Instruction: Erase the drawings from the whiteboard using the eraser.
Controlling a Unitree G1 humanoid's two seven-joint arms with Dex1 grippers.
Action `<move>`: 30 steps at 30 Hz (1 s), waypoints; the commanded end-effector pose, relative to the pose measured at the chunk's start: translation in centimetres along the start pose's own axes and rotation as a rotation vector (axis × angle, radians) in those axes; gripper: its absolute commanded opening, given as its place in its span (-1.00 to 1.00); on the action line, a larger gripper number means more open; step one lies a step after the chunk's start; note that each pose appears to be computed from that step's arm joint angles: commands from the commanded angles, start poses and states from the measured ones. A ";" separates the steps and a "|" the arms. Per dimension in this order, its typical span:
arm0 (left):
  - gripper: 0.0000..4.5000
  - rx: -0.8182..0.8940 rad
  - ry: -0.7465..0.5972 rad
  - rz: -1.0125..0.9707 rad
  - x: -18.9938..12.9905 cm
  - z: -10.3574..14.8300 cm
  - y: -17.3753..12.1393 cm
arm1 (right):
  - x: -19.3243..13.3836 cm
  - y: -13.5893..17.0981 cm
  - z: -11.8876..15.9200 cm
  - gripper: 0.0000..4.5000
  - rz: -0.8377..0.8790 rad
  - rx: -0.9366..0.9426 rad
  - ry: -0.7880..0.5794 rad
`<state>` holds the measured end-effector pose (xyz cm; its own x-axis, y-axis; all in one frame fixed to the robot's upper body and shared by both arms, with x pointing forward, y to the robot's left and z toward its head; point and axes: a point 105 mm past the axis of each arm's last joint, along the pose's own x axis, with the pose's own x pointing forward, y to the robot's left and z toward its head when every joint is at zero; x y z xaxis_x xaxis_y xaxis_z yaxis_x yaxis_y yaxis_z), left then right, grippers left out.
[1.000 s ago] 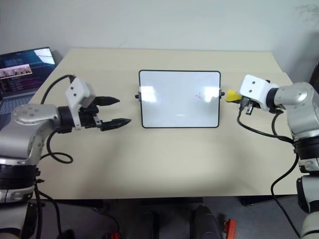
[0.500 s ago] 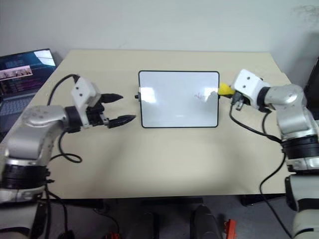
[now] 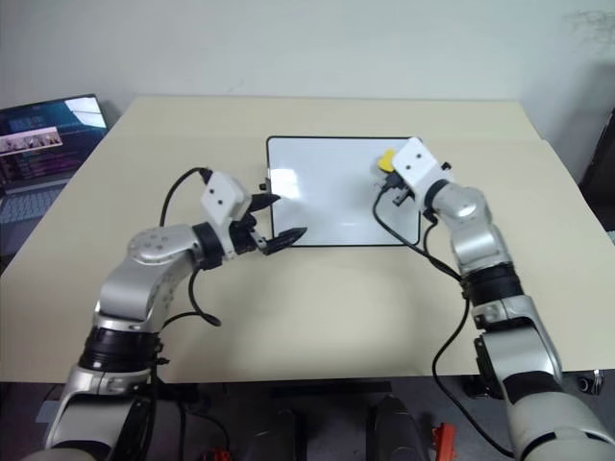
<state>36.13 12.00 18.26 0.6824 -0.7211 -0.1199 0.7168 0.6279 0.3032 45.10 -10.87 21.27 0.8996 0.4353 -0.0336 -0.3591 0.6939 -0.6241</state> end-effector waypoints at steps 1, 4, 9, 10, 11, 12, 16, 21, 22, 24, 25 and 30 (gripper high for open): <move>1.00 0.029 -0.042 -0.024 0.2 1.2 -0.8 | 0.7 -1.5 1.3 -0.63 -0.074 -0.022 -0.040; 1.00 0.024 -0.039 -0.040 0.1 1.1 -1.2 | 1.3 -1.7 0.7 -0.63 -0.083 -0.037 -0.008; 1.00 0.023 -0.035 -0.034 -0.1 1.1 -1.1 | 1.8 -1.3 -0.9 -0.63 -0.079 -0.093 0.058; 1.00 0.023 -0.035 -0.034 -0.2 1.2 -1.1 | 1.9 -1.2 -1.0 -0.63 -0.076 -0.100 0.059; 1.00 0.023 -0.036 -0.034 -0.2 1.2 -1.1 | 1.8 -1.1 -1.1 -0.63 -0.073 -0.107 0.060; 1.00 0.022 -0.036 -0.033 -0.3 1.2 -1.1 | 1.8 -1.1 -1.3 -0.63 -0.070 -0.113 0.062; 1.00 0.017 -0.031 -0.034 -0.4 1.1 -1.2 | 1.5 -0.2 -2.6 -0.63 -0.030 -0.143 0.087; 1.00 0.016 -0.029 -0.040 -0.4 1.1 -1.2 | 1.0 3.9 -4.2 -0.63 0.150 -0.159 0.097; 1.00 0.016 -0.028 -0.041 -0.4 1.1 -1.2 | 0.8 5.0 -4.6 -0.63 0.195 -0.159 0.101; 1.00 0.016 -0.026 -0.043 -0.4 1.1 -1.1 | 0.2 7.2 -5.3 -0.63 0.280 -0.145 0.109; 1.00 0.016 -0.026 -0.044 -0.4 1.1 -1.1 | -0.1 8.0 -5.6 -0.63 0.311 -0.135 0.113; 1.00 0.021 -0.024 -0.049 -0.4 1.1 -1.1 | -0.5 8.0 -6.1 -0.64 0.306 -0.125 0.136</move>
<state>35.13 11.37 17.28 0.6443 -0.7481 -0.1589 0.7570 0.5943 0.2715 43.22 -7.90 13.10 0.7727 0.5753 -0.2683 -0.5757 0.4572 -0.6779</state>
